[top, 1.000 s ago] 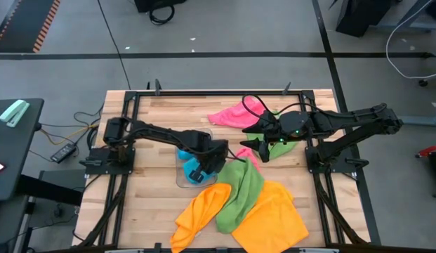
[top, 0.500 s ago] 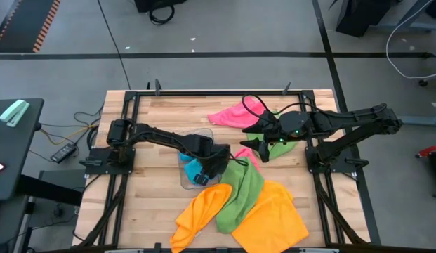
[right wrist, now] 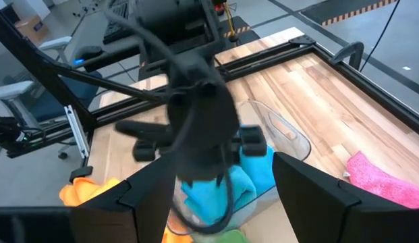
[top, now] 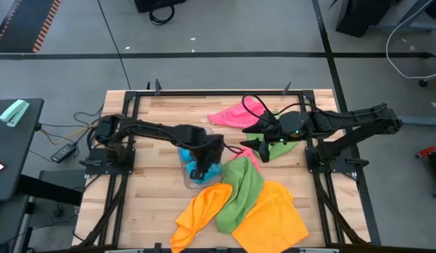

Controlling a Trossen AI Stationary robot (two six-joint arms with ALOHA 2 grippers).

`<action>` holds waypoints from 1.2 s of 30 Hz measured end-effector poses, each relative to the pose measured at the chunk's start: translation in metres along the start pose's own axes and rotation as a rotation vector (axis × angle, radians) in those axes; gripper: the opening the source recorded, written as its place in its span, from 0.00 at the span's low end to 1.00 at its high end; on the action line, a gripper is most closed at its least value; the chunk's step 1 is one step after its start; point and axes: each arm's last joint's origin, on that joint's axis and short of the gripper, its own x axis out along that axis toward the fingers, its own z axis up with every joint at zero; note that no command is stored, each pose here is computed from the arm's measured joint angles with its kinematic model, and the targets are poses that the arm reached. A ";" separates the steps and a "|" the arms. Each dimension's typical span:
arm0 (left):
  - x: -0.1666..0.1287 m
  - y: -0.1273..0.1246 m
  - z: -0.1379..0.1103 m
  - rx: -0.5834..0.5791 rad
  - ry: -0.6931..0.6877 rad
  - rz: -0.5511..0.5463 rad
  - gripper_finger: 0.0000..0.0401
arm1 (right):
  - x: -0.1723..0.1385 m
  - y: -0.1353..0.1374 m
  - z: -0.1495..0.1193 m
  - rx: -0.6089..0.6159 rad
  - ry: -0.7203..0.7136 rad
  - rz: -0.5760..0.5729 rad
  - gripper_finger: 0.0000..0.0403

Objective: Fold microfiber towels
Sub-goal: Remove the blue towel from the transparent bin

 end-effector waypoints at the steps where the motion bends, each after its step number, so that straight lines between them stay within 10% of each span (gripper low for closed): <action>1: -0.001 0.003 -0.002 -0.013 0.016 -0.001 0.52 | 0.000 0.000 0.000 -0.003 0.000 0.000 0.63; 12: 0.001 0.040 -0.027 -0.193 0.060 -0.020 0.45 | 0.000 0.000 0.000 -0.010 -0.001 -0.001 0.63; 27: 0.042 0.028 -0.046 -0.167 0.039 0.009 0.73 | 0.000 0.000 0.000 -0.010 -0.001 -0.001 0.63; 36: 0.054 0.031 -0.053 -0.242 -0.008 0.020 0.64 | 0.000 0.000 0.000 -0.010 -0.001 -0.001 0.63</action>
